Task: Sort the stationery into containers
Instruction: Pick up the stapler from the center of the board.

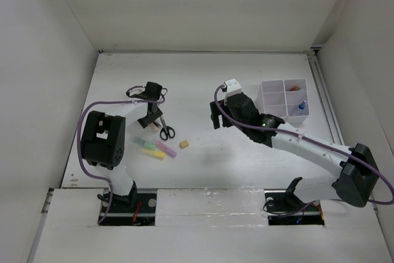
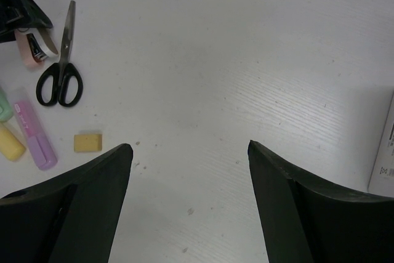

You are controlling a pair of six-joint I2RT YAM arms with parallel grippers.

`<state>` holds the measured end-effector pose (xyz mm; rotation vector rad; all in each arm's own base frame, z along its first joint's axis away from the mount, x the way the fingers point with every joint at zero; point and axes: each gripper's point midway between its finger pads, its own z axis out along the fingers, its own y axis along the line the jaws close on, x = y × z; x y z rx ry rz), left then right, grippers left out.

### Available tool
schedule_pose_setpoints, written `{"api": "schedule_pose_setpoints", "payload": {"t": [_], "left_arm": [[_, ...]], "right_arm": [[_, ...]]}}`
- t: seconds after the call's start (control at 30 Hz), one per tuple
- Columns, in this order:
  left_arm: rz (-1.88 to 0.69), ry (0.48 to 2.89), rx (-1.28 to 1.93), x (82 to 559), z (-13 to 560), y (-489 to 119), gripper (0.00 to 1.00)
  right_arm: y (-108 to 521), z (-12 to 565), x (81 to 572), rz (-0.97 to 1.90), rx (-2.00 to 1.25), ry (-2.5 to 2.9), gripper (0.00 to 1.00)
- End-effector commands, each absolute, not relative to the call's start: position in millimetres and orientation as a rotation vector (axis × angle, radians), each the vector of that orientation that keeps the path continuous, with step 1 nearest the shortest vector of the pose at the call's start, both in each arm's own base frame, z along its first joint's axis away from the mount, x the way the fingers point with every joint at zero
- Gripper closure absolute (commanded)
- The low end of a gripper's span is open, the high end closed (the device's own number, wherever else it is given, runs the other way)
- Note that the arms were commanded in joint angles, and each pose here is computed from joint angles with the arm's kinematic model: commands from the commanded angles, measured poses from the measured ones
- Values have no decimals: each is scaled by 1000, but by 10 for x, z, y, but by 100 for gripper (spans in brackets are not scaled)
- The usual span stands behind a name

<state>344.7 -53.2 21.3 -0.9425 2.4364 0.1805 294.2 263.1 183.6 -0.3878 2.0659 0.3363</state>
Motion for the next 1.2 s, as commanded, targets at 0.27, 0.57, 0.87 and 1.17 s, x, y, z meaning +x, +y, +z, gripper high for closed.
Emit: {"api": "schedule_pose_setpoints", "payload": {"t": [0.27,0.57,0.87,1.17], "left_arm": [[157,2473,-1009,3301,30,-566,58],[141,2486,-1023,3210,8,-577,54],[151,2497,-1031,3076,-17,-659,50],[177,2495,-1067,2958,8,-611,50]], "right_arm": [[2688,1939,2938,364,-398,2026,19],[2672,1955,2924,364,-398,2026,19],[2660,1915,2913,359,-402,2034,20],[2613,1974,2872,370,-394,2017,20]]}}
